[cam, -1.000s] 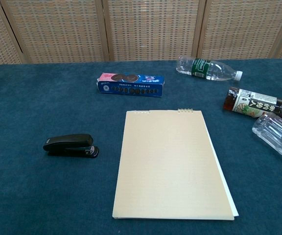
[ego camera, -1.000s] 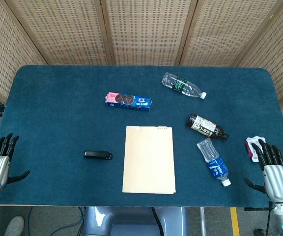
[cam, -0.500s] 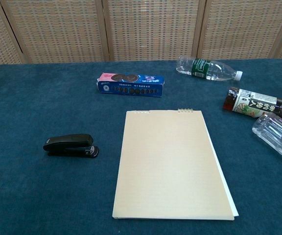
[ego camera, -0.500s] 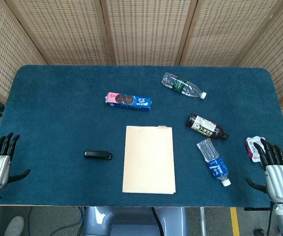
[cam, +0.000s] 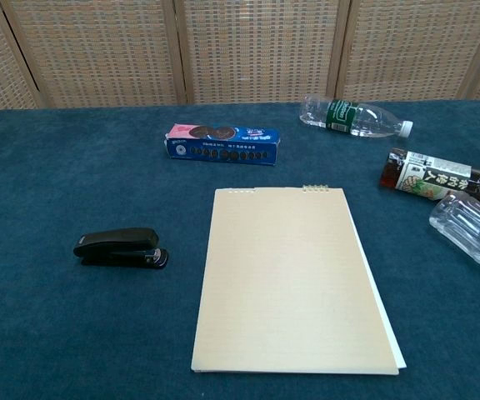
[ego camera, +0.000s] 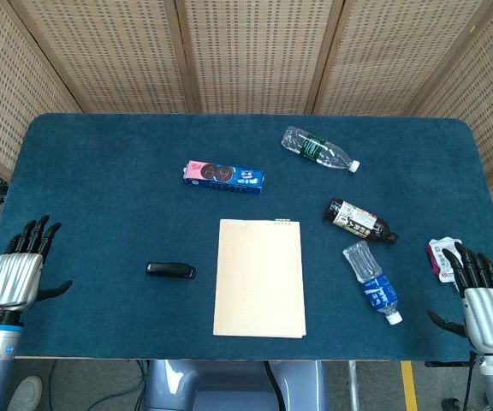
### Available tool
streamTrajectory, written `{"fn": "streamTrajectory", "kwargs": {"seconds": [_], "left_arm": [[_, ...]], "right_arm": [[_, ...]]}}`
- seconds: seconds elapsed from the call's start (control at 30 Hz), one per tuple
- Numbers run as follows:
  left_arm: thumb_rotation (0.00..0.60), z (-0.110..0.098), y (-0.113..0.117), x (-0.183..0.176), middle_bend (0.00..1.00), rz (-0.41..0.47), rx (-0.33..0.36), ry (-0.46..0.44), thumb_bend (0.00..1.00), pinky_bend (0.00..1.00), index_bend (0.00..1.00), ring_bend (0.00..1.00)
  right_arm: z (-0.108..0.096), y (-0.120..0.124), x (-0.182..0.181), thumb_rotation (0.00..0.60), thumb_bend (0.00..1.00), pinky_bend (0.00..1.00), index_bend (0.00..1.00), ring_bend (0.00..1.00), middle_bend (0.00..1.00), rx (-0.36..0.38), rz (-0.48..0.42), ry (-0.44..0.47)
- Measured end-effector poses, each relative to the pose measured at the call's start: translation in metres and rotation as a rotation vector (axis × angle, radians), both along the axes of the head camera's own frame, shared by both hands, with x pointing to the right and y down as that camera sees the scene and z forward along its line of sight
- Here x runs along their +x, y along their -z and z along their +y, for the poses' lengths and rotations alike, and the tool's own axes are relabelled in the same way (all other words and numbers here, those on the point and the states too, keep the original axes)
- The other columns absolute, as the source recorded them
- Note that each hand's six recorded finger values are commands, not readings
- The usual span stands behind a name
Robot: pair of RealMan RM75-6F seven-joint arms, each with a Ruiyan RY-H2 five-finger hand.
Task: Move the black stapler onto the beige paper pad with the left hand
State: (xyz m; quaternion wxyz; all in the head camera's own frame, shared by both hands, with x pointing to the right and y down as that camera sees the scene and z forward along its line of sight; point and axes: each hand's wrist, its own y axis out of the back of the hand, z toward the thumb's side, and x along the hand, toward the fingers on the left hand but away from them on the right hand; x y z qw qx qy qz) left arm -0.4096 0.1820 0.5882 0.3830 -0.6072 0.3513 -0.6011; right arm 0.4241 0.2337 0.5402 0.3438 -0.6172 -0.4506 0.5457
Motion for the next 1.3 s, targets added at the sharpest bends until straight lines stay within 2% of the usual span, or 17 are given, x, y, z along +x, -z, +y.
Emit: {"fn": "streamTrajectory", "kwargs": {"seconds": [0.33, 0.73, 1.03, 1.3], "left_arm": [[0.6, -0.024, -0.038, 0.058, 0.02, 0.017, -0.1, -0.135, 0.2, 0.19, 0.21, 0.08], [0.6, -0.026, -0.069, 0.118, 0.05, 0.004, -0.176, -0.241, 0.2, 0.21, 0.25, 0.1], [0.6, -0.019, -0.095, 0.163, 0.07, 0.011, -0.245, -0.261, 0.21, 0.24, 0.27, 0.12], [0.6, -0.018, -0.106, 0.187, 0.1, 0.005, -0.252, -0.252, 0.26, 0.25, 0.31, 0.14]], "right_arm": [[-0.001, 0.0, 0.002, 0.6, 0.09, 0.0, 0.07, 0.0, 0.0, 0.001, -0.006, -0.009], [-0.003, 0.004, 0.008, 0.6, 0.09, 0.0, 0.08, 0.0, 0.0, 0.008, -0.022, -0.029], [-0.004, 0.006, 0.012, 0.6, 0.09, 0.0, 0.08, 0.0, 0.0, 0.014, -0.036, -0.044], [-0.005, 0.008, 0.015, 0.6, 0.09, 0.0, 0.08, 0.0, 0.0, 0.017, -0.047, -0.051]]}}
